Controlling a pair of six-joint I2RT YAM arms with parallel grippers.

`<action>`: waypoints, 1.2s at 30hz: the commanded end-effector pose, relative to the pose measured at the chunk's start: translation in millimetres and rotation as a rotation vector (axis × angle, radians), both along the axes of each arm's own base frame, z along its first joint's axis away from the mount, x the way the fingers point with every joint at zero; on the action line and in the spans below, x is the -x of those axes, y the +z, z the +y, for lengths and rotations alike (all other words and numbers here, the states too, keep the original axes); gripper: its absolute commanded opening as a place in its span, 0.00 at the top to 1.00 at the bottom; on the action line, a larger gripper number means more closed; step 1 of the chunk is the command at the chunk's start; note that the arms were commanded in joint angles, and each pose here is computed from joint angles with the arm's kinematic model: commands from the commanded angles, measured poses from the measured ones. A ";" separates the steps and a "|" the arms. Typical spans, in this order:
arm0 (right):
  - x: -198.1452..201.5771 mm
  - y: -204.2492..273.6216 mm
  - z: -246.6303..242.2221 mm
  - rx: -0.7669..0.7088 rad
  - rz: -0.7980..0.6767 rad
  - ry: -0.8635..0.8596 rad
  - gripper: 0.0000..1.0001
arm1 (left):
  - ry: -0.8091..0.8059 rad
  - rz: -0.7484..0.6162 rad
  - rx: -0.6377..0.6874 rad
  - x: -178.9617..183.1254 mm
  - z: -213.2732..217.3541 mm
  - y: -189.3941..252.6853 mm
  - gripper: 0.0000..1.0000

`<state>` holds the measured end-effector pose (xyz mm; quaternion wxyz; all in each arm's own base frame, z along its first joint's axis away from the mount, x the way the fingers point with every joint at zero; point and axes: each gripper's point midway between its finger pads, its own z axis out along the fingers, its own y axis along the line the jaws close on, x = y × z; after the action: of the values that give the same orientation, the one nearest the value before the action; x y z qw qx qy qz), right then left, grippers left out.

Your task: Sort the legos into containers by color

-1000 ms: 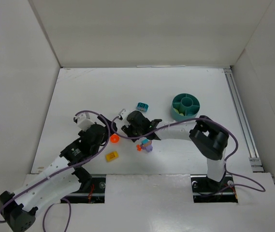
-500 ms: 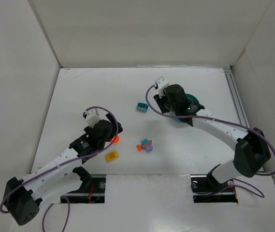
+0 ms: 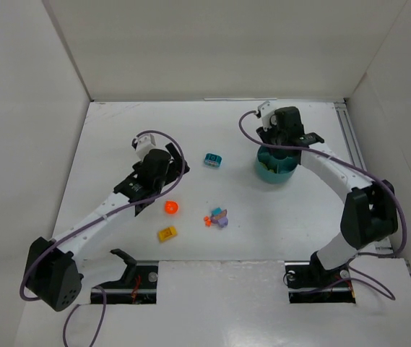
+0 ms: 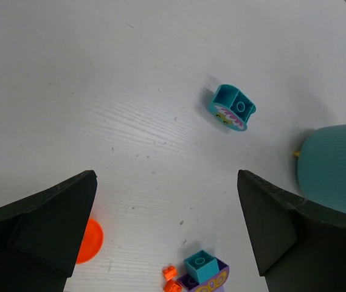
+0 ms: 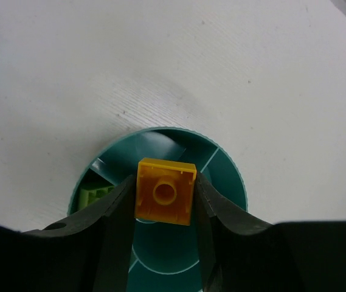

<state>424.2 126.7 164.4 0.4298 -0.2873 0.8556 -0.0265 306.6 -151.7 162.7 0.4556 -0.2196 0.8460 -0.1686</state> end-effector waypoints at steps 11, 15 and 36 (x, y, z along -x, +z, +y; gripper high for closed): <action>-15.6 6.7 6.9 -0.011 -0.021 0.110 0.60 | -0.098 -0.018 -0.023 -13.0 -16.1 10.7 0.00; -16.1 2.6 7.0 -0.009 -0.012 0.109 0.50 | -0.106 0.012 -0.034 -9.5 -15.8 3.0 0.00; 14.3 49.2 21.6 -0.060 -0.136 0.162 0.18 | 0.032 0.526 0.010 117.5 33.1 -95.7 0.00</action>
<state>416.4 133.5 193.8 0.4622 -0.3306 0.8228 -0.0021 230.4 -131.6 89.1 0.2897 -0.2335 0.9204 -0.1202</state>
